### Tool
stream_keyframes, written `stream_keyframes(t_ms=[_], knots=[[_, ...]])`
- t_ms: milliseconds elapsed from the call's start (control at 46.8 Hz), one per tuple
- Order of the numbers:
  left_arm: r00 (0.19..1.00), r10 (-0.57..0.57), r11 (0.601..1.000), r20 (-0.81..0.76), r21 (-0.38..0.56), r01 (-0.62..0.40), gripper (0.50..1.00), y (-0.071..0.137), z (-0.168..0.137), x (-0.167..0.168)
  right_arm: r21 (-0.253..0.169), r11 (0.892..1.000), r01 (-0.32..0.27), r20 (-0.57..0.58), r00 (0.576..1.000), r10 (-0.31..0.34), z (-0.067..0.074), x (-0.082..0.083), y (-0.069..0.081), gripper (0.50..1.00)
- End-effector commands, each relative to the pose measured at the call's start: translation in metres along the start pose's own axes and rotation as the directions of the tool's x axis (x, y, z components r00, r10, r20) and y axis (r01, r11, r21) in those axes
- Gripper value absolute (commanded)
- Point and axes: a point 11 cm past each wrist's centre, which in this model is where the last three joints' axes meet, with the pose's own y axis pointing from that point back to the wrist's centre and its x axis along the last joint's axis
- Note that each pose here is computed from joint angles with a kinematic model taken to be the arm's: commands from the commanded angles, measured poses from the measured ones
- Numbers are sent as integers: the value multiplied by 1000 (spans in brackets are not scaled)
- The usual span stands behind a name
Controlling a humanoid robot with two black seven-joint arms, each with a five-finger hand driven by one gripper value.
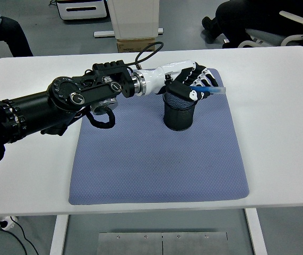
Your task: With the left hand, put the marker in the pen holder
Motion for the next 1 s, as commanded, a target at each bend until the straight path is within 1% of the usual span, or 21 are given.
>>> stream_keyframes(t_ms=[0, 150, 171, 235, 321, 363, 385, 406, 427, 577, 620, 684, 726, 769, 791, 812, 919, 983], knots=[[1000, 2, 1000, 0, 0, -2, 584, 0, -1, 0, 0, 1000, -1, 0, 1000, 1, 0, 0, 0, 1000], [1000, 6, 1000, -2, 6, -6, 601, 1, -3, 1, 0, 1000, 0, 0, 1000, 0, 0, 0, 0, 1000], [1000, 7, 1000, -2, 5, -7, 657, 1, -3, 1, 0, 1000, -1, 0, 1000, 1, 0, 0, 0, 1000], [1000, 9, 1000, -2, 5, -9, 698, 1, -3, 2, 0, 1000, 0, 0, 1000, 0, 0, 0, 0, 1000], [1000, 16, 1000, 3, 4, -16, 707, 1, -3, 3, 0, 1000, -1, 0, 1000, 1, 0, 0, 0, 1000], [1000, 22, 1000, 6, 3, -22, 748, 1, -2, 4, 0, 1000, 0, -1, 1000, 0, 0, 0, 0, 1000], [1000, 22, 1000, 6, 3, -22, 748, 1, -2, 4, 0, 1000, 0, -1, 1000, 0, 0, 0, 0, 1000], [1000, 24, 1000, 8, 2, -24, 780, 1, -1, 4, -1, 1000, -1, -1, 1000, 1, 0, 0, 0, 1000], [1000, 25, 1000, 9, 2, -25, 795, 1, -1, 5, 0, 1000, -1, 0, 1000, 1, 0, 0, 0, 1000], [999, 33, 999, 12, -13, -33, 862, 1, 6, 8, -1, 1000, -1, -1, 1000, 1, 0, 0, 0, 1000], [999, 44, 999, 15, -21, -43, 891, 1, 9, 11, 0, 1000, 0, -1, 1000, 0, 0, 0, 0, 1000], [997, 73, 997, 15, -27, -72, 912, 7, 11, 23, 0, 1000, 0, 0, 1000, 0, 0, 0, 0, 1000], [995, 98, 995, 11, -28, -97, 950, 13, 11, 33, 0, 1000, 0, 0, 1000, 0, 0, 0, 0, 1000], [992, 125, 992, 8, -32, -125, 965, 20, 11, 43, 0, 1000, 0, 0, 1000, 0, 0, 0, 0, 1000], [991, 137, 990, 2, -37, -137, 991, 22, 12, 47, 0, 1000, 0, -1, 1000, 0, 0, 0, 0, 1000], [989, 150, 988, -3, -44, -150, 1000, 25, 14, 52, 0, 1000, -1, 0, 1000, 1, 0, 0, 0, 1000], [967, 252, 966, -21, -54, -253, 1000, 41, 13, 80, 0, 1000, 0, 0, 1000, 0, 0, 0, 0, 1000], [947, 320, 946, -35, -43, -321, 1000, 54, 3, 96, 0, 1000, -1, 0, 1000, 1, 0, 0, 0, 1000]])
